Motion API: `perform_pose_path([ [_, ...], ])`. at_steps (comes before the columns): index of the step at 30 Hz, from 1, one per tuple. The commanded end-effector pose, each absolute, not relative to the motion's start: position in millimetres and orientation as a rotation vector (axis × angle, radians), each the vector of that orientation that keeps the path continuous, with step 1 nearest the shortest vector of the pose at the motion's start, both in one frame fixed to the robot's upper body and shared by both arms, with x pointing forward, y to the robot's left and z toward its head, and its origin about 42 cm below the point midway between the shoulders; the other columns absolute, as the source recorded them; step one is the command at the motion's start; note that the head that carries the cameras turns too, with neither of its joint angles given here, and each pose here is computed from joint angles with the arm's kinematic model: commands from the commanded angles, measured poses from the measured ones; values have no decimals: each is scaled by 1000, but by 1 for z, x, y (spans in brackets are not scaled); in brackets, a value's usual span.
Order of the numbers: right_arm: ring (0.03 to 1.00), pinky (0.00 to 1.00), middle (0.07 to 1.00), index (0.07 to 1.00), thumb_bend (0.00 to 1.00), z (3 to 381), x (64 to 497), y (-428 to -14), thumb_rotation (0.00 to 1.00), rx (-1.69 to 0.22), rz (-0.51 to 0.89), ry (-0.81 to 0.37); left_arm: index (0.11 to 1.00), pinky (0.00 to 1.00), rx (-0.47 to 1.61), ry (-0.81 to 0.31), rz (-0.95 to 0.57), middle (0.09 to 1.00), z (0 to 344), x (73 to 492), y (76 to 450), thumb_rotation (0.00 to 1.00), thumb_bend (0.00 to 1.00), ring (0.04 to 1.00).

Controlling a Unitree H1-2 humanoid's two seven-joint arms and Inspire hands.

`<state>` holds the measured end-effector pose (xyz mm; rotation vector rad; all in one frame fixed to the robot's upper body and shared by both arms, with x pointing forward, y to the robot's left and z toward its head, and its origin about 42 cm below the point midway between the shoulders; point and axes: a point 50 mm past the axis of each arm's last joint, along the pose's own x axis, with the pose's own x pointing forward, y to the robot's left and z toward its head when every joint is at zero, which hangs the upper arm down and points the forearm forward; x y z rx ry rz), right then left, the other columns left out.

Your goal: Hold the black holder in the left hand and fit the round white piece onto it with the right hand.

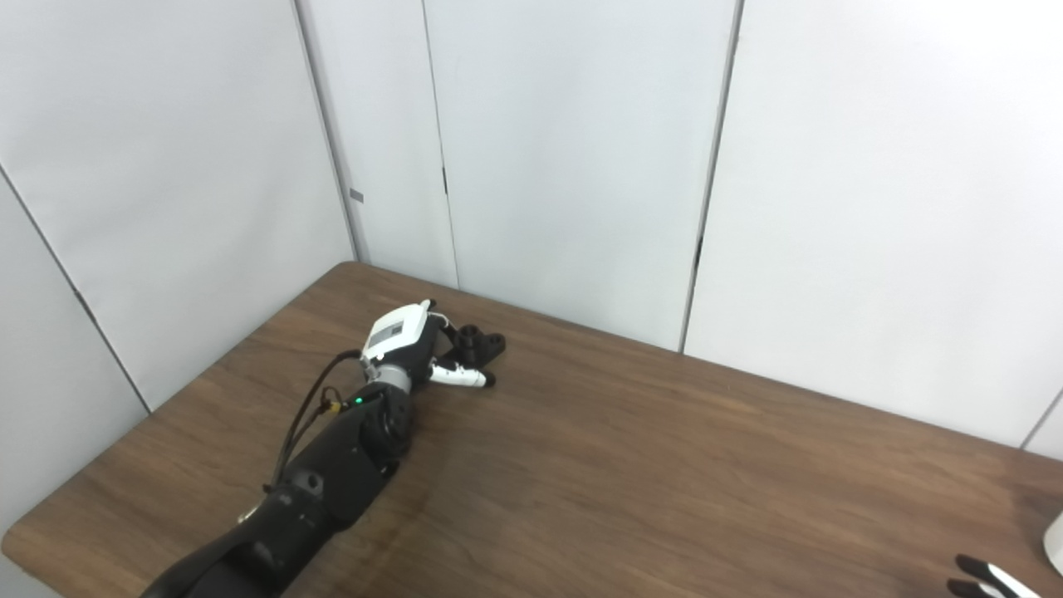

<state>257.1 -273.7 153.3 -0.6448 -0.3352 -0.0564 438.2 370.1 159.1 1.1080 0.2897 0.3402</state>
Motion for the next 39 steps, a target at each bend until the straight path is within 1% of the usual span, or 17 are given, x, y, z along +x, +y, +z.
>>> perform_pose_path([
  [1, 597, 536, 705, 770, 649, 168, 258, -274, 0, -640, -74, -395, 664, 1000, 1120, 229, 381, 996, 184, 451, 374, 354, 960, 1000],
  [6, 592, 524, 700, 766, 651, 169, 259, -276, 0, -638, -74, -402, 646, 1000, 1097, 226, 368, 966, 179, 448, 375, 323, 946, 1000],
  [9, 592, 521, 701, 767, 655, 169, 258, -276, 0, -637, -76, -399, 565, 1000, 1107, 230, 363, 927, 176, 448, 375, 314, 926, 1000],
  [12, 589, 524, 699, 765, 655, 169, 258, -276, 0, -638, -75, -404, 485, 1000, 1115, 225, 356, 876, 173, 447, 375, 310, 924, 994],
  [14, 589, 523, 697, 764, 656, 170, 258, -276, 0, -639, -75, -403, 443, 1000, 1117, 223, 353, 858, 173, 447, 375, 299, 930, 982],
  [16, 589, 525, 697, 765, 658, 170, 258, -276, 0, -639, -76, -399, 419, 1000, 1114, 220, 352, 845, 173, 446, 375, 285, 942, 972],
  [18, 591, 525, 700, 764, 660, 171, 258, -275, 0, -636, -76, -397, 404, 1000, 1110, 217, 350, 838, 174, 445, 375, 251, 956, 967],
  [21, 593, 535, 700, 762, 659, 172, 259, -274, 0, -634, -73, -395, 387, 1000, 1121, 202, 324, 840, 175, 441, 376, 221, 957, 963],
  [22, 595, 534, 700, 762, 656, 172, 259, -273, 0, -633, -72, -395, 440, 1000, 1132, 197, 308, 845, 175, 439, 377, 135, 701, 967],
  [23, 596, 535, 699, 762, 655, 172, 260, -273, 0, -631, -70, -396, 458, 1000, 1147, 195, 289, 853, 176, 437, 376, 105, 615, 974],
  [25, 595, 532, 698, 760, 655, 173, 261, -273, 0, -630, -69, -404, 474, 1000, 1165, 186, 252, 877, 176, 431, 375, 81, 543, 989],
  [27, 592, 534, 697, 757, 659, 173, 261, -271, 0, -629, -69, -408, 478, 965, 1151, 162, 222, 882, 174, 423, 372, 72, 529, 989],
  [29, 592, 538, 698, 758, 657, 175, 262, -270, 0, -628, -67, -406, 480, 990, 1110, 139, 192, 895, 171, 414, 369, 62, 525, 998],
  [32, 587, 540, 695, 753, 663, 177, 264, -266, 0, -629, -71, -409, 481, 999, 1075, 95, 142, 896, 164, 401, 359, 58, 524, 1000],
  [36, 580, 522, 687, 746, 676, 178, 268, -262, 0, -627, -73, -414, 482, 1000, 1055, 22, 5, 924, 159, 379, 331, 61, 525, 1000],
  [39, 577, 509, 684, 743, 684, 178, 270, -260, 0, -620, -73, -413, 483, 1000, 1045, -16, -68, 934, 159, 370, 318, 62, 525, 1000],
])
